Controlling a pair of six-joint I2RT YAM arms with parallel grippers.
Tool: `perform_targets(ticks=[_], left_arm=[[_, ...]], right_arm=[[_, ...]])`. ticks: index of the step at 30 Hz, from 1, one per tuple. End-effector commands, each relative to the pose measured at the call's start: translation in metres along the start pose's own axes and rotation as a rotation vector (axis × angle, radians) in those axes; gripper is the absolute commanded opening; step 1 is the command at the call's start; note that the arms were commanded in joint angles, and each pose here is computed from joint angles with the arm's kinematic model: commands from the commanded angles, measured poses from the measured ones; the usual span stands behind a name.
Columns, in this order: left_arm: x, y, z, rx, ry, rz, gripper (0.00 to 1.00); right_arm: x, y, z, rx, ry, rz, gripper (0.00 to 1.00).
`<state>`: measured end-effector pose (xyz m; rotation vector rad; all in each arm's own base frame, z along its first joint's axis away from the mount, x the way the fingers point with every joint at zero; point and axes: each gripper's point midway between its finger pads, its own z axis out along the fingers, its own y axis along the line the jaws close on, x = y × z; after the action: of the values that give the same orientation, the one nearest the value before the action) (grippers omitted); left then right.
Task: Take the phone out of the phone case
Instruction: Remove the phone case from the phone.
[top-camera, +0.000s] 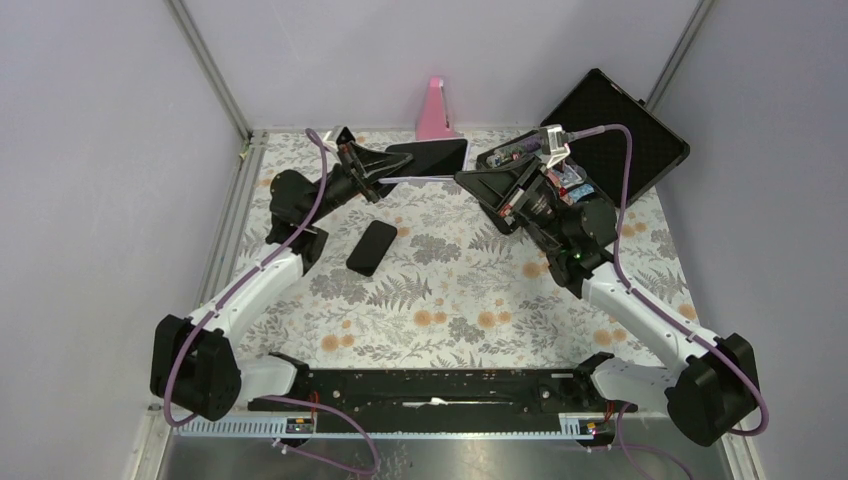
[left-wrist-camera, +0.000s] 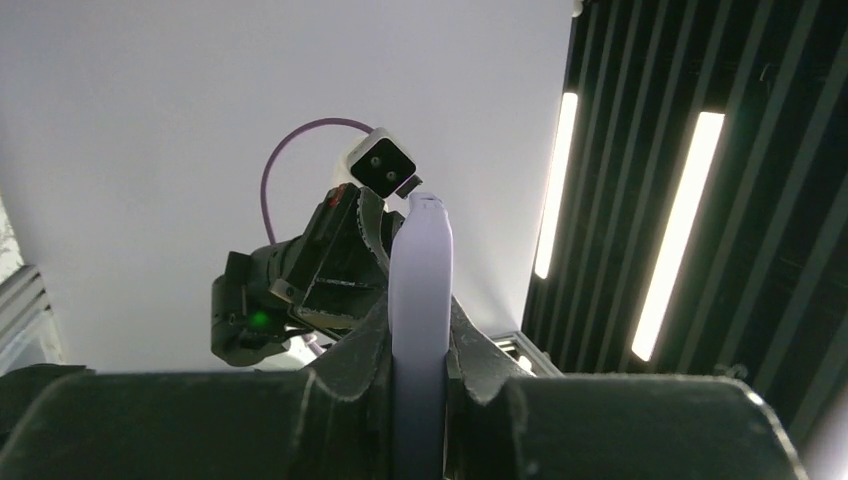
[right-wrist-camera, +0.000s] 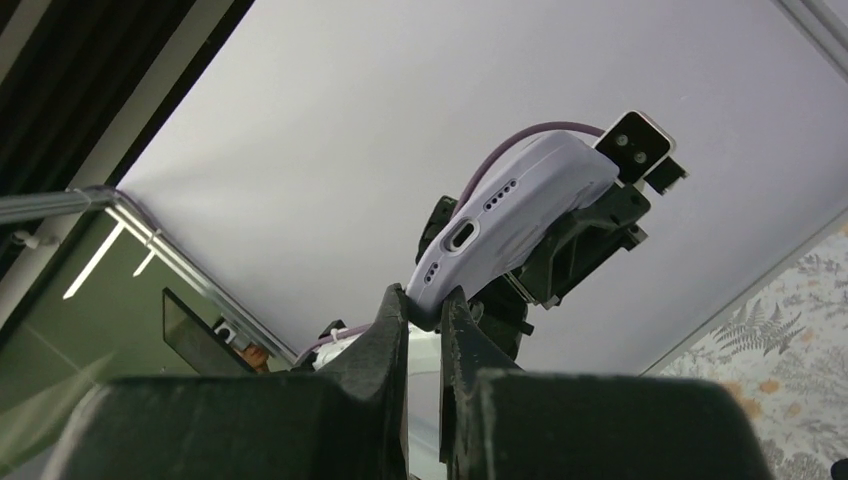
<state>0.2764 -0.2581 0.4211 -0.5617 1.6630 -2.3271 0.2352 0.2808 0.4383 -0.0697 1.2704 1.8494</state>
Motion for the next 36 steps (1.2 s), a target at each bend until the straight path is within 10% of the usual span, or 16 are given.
perform_targets(ticks=[1,18,23,27,36], left_arm=[[0.034,-0.006,0.015,-0.022,0.13,-0.194,0.0],[0.045,-0.014,0.031,0.039,0.192,-0.086,0.0],[0.034,-0.026,0.031,0.08,0.141,0.006,0.0],[0.03,-0.029,0.032,0.053,0.121,0.075,0.0],[0.031,-0.028,0.031,0.046,0.13,0.066,0.0]], right_arm=[[0.005,0.074,0.002,-0.291,0.062,-0.195,0.0],[0.015,0.05,-0.006,-0.173,0.091,-0.142,0.02],[0.013,0.025,-0.02,0.035,0.052,-0.098,0.65],[0.003,0.013,-0.036,0.175,-0.019,-0.097,0.85],[-0.012,0.012,-0.032,0.234,-0.084,-0.043,0.63]])
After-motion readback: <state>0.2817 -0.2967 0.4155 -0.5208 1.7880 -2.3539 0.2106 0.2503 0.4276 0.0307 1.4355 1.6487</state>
